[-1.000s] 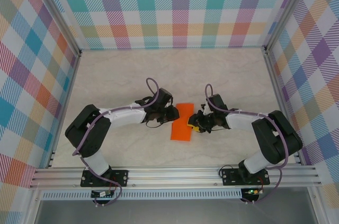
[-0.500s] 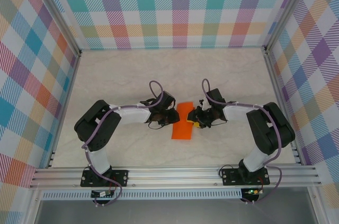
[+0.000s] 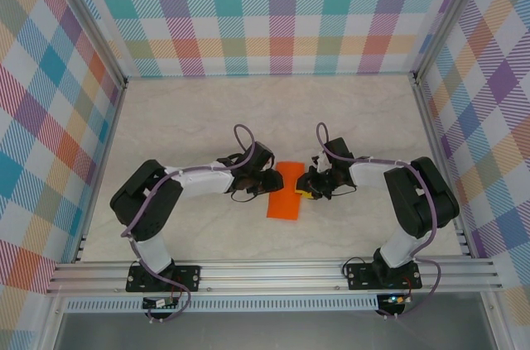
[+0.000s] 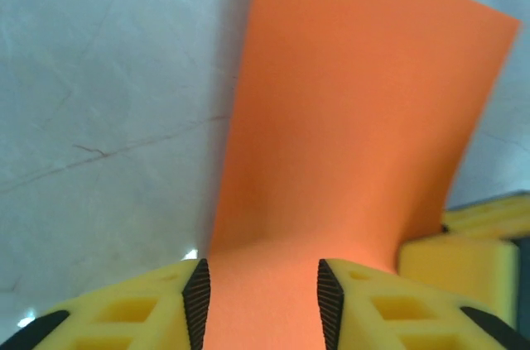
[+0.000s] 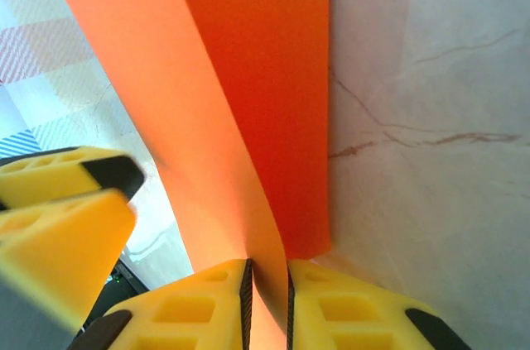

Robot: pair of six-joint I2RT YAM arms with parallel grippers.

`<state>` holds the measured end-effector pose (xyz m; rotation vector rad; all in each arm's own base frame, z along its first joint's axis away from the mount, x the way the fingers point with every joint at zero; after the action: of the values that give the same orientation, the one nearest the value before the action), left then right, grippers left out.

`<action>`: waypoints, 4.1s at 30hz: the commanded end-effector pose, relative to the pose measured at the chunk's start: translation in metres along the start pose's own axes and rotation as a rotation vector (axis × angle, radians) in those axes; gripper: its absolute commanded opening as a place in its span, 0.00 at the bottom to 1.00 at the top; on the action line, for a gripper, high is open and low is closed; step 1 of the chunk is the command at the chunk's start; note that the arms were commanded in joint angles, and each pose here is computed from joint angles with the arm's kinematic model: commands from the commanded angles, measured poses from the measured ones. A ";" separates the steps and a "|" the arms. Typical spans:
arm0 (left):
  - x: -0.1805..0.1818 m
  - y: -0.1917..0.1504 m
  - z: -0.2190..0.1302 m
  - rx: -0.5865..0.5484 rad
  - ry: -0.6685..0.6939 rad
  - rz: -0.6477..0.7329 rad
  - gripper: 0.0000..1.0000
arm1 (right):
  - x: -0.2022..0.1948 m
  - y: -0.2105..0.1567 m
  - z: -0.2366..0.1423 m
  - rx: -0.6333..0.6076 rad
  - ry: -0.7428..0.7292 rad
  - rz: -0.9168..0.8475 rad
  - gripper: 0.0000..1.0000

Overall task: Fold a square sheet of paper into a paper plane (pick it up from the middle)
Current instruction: Rotate the paper at the center of the table, then third fold the triangle at the center of the table.

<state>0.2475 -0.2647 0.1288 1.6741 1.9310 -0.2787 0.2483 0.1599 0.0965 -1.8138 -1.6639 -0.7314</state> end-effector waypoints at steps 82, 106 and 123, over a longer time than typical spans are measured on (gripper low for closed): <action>-0.053 -0.097 -0.023 -0.041 0.143 0.781 0.00 | 0.039 0.019 -0.033 0.018 0.011 -0.111 0.12; -0.039 -0.063 -0.021 -0.003 0.117 0.682 0.00 | -0.001 0.036 0.024 0.159 -0.201 -0.111 0.08; -0.024 -0.036 -0.006 0.010 0.179 0.647 0.00 | 0.004 0.036 0.020 0.150 -0.192 -0.110 0.10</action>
<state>0.2036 -0.2878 0.1407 2.2704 1.3943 0.1049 0.2893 0.1773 0.0918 -1.7066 -1.8721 -0.5611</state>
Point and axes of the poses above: each hand's point on the last joint's axis, 136 mm out from that joint toward the fingers, its own z axis out along the fingers, its own x axis along the line the jaws close on, y = z × x, the point moved 10 cm from there along -z, back along the fingers, and after that the axes turned 7 degrees about -z, right-handed, at the moved point
